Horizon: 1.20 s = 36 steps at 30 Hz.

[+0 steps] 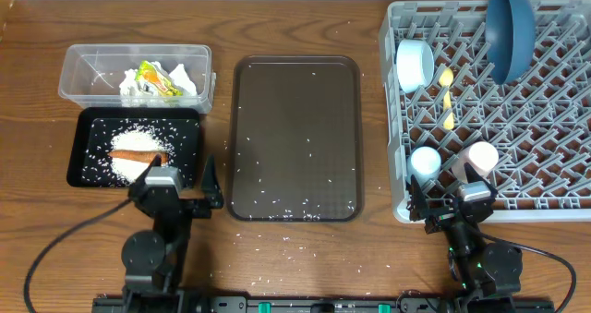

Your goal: Sort waste into correct bins and load items into the dishwasher rack

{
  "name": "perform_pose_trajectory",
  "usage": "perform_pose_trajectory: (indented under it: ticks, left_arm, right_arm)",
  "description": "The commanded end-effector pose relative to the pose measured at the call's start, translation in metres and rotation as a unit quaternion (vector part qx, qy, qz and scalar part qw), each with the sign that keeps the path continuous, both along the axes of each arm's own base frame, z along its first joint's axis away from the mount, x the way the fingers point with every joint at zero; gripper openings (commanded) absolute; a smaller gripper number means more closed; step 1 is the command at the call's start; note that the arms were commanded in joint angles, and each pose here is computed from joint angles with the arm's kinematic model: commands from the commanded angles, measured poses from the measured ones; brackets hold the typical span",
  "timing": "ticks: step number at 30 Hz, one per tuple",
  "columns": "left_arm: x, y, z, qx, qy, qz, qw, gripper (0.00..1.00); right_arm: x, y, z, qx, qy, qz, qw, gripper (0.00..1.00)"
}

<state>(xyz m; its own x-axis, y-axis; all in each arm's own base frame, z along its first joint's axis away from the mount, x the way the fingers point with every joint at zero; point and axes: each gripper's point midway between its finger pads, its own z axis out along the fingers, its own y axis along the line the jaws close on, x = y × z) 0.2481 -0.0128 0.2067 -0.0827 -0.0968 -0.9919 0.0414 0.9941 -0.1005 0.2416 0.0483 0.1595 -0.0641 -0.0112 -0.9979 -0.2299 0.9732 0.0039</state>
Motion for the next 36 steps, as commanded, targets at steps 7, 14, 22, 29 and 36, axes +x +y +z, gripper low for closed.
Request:
perform_pose_trajectory:
  ticks: [7,14,22,29,36]
  left_arm:
    - [-0.005,0.012,-0.025,0.023,-0.020,0.027,0.999,0.94]
    - [-0.004,0.013,-0.044,0.024,-0.001,0.031,0.999,0.94]
    - [-0.004,0.013,-0.070,0.019,0.037,0.030,0.999,0.94]
    - [-0.004,0.013,-0.070,0.019,0.038,0.030,0.999,0.94]
    - [-0.004,0.013,-0.070,0.019,0.038,0.030,0.999,0.94]
  right_arm:
    - [-0.001,0.002,0.000,0.003,0.000,0.004,1.000,0.99]
    - [-0.001,0.002,0.000,0.003,0.000,0.004,1.000,0.99]
    - [-0.001,0.002,0.000,0.003,0.000,0.004,1.000,0.99]
    - [-0.001,0.002,0.000,0.003,0.000,0.004,1.000,0.99]
    - [-0.001,0.002,0.000,0.003,0.000,0.004,1.000,0.99]
